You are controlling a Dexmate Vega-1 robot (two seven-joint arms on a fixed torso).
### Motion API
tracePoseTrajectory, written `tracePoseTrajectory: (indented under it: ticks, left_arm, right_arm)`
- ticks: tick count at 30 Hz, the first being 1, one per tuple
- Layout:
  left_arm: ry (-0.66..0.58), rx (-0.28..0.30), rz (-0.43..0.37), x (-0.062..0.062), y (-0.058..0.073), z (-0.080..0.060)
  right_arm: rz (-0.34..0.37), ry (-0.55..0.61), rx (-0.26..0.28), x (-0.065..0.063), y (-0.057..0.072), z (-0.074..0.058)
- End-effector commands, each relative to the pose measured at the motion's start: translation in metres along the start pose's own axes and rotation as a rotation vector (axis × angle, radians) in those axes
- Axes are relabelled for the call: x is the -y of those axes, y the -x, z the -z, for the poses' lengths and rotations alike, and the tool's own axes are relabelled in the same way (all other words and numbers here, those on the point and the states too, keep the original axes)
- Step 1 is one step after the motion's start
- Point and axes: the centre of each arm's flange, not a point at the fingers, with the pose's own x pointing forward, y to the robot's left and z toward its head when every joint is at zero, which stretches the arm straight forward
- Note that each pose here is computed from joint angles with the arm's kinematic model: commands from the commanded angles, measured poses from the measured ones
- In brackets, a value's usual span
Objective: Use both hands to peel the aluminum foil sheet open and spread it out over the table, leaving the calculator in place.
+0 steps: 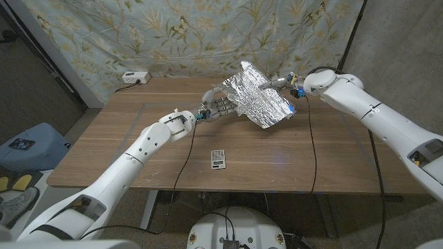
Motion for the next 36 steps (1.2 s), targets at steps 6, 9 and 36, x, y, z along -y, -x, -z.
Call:
tracePoseTrajectory:
  ticks: [6, 9, 36]
  left_arm:
    - [-0.01, -0.025, 0.008, 0.023, -0.012, 0.005]
    - [-0.013, -0.03, 0.012, 0.026, -0.013, 0.006]
    - [0.019, -0.066, -0.03, 0.029, -0.021, 0.015]
  right_arm:
    - [-0.02, -0.006, 0.031, -0.009, -0.001, -0.009]
    - [-0.019, -0.002, 0.03, -0.01, -0.002, -0.01]
    - [-0.04, 0.001, 0.02, -0.023, -0.008, -0.009]
